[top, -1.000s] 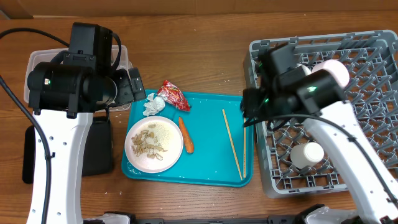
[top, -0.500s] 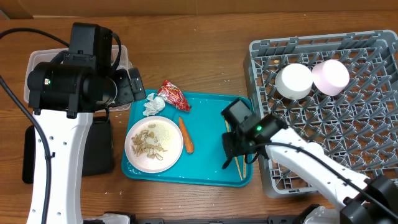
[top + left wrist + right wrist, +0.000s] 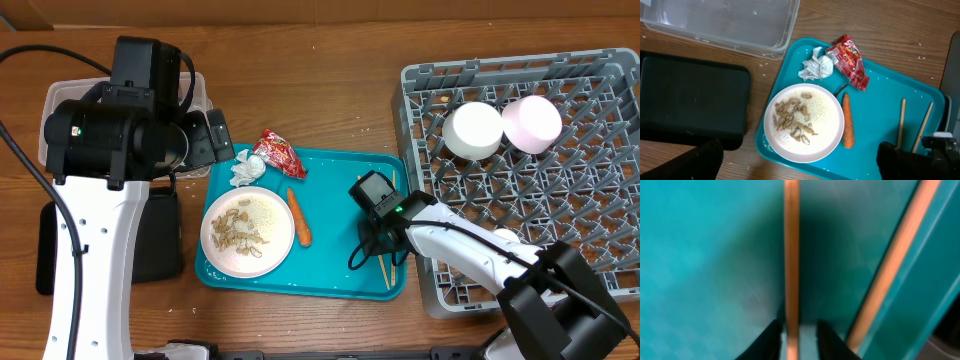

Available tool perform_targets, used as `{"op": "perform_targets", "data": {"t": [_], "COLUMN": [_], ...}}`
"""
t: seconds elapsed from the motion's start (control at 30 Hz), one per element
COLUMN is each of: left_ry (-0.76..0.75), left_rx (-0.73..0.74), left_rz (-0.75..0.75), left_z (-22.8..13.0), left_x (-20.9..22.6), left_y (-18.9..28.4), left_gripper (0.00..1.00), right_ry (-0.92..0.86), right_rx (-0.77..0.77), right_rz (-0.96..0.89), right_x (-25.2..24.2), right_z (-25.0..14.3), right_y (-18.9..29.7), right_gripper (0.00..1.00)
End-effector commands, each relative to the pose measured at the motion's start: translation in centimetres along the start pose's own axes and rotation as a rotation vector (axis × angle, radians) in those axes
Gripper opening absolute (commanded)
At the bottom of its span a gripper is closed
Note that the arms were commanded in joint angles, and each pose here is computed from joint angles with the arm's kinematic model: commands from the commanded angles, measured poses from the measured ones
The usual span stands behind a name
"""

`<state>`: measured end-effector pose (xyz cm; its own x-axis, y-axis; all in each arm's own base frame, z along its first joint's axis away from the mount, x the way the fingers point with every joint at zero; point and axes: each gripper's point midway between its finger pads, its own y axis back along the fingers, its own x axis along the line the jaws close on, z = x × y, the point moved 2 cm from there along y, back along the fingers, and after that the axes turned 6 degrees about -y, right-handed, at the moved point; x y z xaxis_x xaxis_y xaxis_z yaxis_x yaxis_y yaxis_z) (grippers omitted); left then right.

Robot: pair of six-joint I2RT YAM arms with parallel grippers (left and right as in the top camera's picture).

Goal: Sort waste into correct bins and load items into the dishwasher

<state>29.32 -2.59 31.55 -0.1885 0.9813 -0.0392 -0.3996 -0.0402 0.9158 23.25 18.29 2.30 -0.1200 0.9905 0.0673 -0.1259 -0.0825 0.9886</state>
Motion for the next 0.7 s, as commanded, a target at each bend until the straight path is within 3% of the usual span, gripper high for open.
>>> {"op": "perform_targets", "data": {"t": [0.0, 0.03, 0.23, 0.47, 0.67], "left_ry": [0.014, 0.014, 0.014, 0.014, 0.014], "left_rx": [-0.007, -0.007, -0.007, -0.007, -0.007], "left_rz": [0.004, 0.004, 0.004, 0.004, 0.004], "left_z": [0.3, 0.3, 0.3, 0.3, 0.3], "left_x": [0.0, 0.0, 0.0, 0.0, 0.0], "left_y": [0.1, 0.1, 0.1, 0.1, 0.1], "left_gripper": [1.00, 1.00, 1.00, 1.00, 1.00], "right_ry": [0.015, 0.018, 0.017, 0.000, -0.128], "right_rx": [0.043, 0.046, 0.025, -0.218, -0.427], "right_rz": [-0.033, -0.040, -0.027, 0.068, -0.106], "right_x": [-0.6, -0.7, 0.4, 2.2, -3.5], "right_z": [-0.8, -0.8, 1.0, 5.9, 9.0], "right_y": [-1.3, -1.1, 3.1, 12.8, 17.4], "right_gripper": [0.11, 0.04, 0.04, 0.04, 0.04]}}
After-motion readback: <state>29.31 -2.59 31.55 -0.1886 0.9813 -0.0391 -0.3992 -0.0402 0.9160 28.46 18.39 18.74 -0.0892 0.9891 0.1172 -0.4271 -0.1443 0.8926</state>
